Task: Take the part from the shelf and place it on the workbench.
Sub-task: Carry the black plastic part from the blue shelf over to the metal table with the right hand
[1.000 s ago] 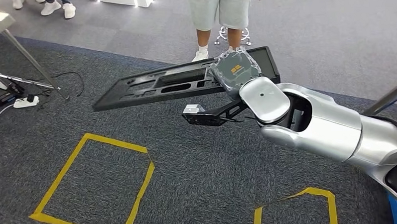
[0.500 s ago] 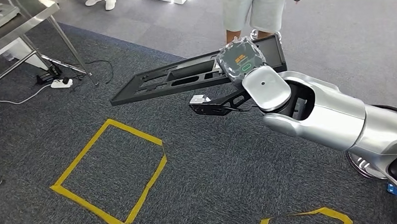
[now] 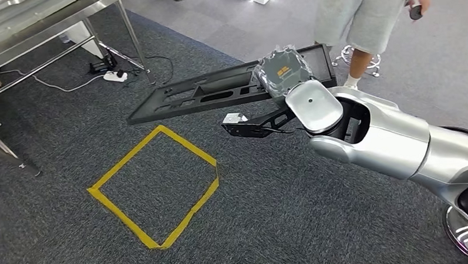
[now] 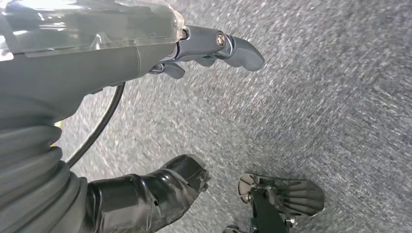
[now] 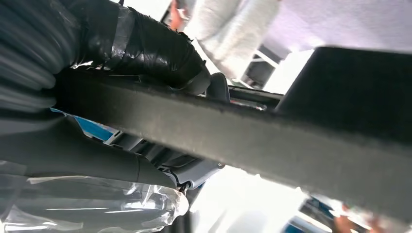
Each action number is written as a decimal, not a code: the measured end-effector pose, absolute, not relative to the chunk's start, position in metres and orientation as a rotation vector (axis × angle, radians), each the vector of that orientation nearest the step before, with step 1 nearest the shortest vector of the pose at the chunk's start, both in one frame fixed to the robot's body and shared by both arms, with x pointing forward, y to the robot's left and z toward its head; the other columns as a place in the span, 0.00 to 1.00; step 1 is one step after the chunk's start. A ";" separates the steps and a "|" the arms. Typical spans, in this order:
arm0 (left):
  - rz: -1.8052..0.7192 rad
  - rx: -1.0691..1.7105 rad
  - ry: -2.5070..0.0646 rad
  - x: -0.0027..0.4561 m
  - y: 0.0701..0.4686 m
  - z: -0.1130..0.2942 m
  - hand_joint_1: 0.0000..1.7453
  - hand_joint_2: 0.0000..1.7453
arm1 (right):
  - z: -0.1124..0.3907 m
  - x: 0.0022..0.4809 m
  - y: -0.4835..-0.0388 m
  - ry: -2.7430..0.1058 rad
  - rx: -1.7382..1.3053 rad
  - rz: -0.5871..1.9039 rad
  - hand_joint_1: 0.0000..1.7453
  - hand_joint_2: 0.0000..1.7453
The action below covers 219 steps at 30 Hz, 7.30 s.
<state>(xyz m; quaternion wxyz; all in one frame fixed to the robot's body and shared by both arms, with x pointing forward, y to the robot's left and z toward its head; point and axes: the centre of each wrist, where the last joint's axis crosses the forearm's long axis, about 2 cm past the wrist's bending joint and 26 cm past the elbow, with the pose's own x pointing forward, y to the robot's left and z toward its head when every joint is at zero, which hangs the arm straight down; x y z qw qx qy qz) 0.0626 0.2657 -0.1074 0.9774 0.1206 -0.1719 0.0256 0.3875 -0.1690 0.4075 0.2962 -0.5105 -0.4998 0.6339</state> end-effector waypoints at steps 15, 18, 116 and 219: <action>0.050 0.247 -0.320 0.060 0.267 -0.108 0.00 1.00 | 0.401 0.387 -0.169 -1.337 -1.349 1.689 1.00 1.00; 0.052 0.247 -0.309 0.060 0.268 -0.108 0.00 1.00 | 0.400 0.387 -0.168 -1.339 -1.349 1.691 1.00 1.00; 0.052 0.273 -0.281 0.059 0.268 -0.108 0.00 1.00 | 0.382 0.388 -0.175 -1.333 -1.331 1.676 1.00 1.00; 0.057 0.284 -0.249 0.059 0.274 -0.108 0.00 1.00 | 0.375 0.387 -0.174 -1.340 -1.300 1.675 1.00 1.00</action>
